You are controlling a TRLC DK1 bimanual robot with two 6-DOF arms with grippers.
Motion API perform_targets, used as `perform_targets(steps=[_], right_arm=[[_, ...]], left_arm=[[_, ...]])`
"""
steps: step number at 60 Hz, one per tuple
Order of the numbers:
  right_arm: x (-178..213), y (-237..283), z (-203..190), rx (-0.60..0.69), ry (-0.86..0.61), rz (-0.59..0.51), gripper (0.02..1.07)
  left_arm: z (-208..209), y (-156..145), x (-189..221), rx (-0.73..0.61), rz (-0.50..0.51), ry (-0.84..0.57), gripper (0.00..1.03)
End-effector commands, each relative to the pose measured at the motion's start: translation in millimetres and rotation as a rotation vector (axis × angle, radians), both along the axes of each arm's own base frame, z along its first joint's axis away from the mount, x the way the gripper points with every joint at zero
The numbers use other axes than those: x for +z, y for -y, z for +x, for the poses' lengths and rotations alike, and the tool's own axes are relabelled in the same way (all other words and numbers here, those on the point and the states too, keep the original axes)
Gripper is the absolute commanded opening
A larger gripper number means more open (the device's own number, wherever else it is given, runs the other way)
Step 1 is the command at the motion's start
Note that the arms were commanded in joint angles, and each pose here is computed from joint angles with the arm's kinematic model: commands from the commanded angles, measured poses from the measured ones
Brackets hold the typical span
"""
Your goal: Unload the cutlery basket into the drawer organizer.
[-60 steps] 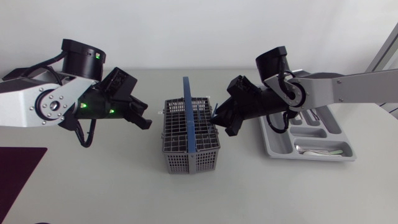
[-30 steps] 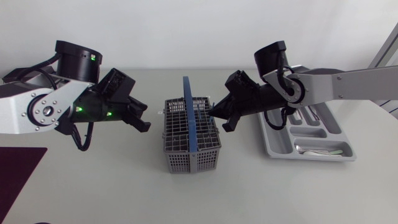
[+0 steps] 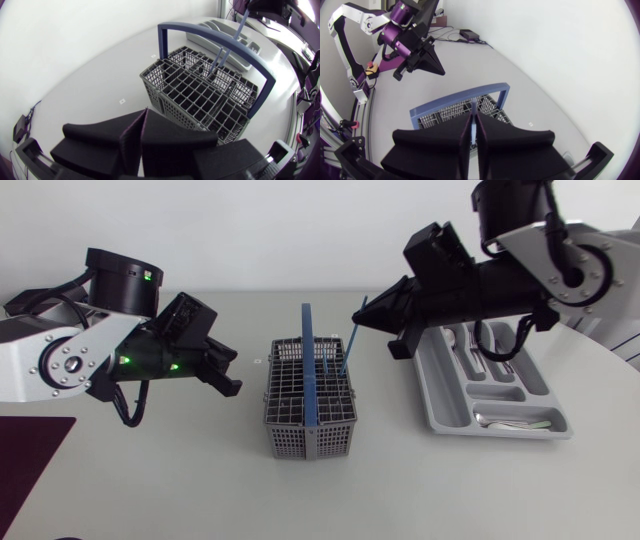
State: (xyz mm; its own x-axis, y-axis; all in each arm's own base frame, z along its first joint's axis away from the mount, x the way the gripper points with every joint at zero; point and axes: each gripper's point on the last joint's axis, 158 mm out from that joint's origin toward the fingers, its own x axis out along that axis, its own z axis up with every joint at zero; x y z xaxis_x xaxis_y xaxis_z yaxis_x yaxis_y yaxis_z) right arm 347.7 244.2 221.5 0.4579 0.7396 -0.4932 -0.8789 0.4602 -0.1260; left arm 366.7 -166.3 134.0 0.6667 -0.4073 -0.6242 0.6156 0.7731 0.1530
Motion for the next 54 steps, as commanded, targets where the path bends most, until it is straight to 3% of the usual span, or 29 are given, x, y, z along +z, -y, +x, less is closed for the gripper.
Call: perform_targets(steps=[1, 16, 35, 54], right_arm=[[27.2, 4.0, -7.3, -0.018, 0.016, 0.032, 0.07], [47.5, 62.4, -11.2, -0.111, -0.057, 0.025, 0.07], [-12.8, 166.4, 19.1, -0.296, -0.28, -0.073, 0.07], [-72.2, 211.0, 54.3, -0.382, -0.485, -0.063, 0.07]], left_arm=[[-9.0, 4.8, -2.0, -0.036, 0.009, 0.012, 0.25], [-14.2, 8.5, -0.3, -0.051, 0.008, 0.017, 0.25], [-20.4, 14.4, 2.9, -0.073, 0.009, 0.021, 0.25], [-23.8, 16.5, -0.6, -0.081, 0.012, 0.014, 0.25]])
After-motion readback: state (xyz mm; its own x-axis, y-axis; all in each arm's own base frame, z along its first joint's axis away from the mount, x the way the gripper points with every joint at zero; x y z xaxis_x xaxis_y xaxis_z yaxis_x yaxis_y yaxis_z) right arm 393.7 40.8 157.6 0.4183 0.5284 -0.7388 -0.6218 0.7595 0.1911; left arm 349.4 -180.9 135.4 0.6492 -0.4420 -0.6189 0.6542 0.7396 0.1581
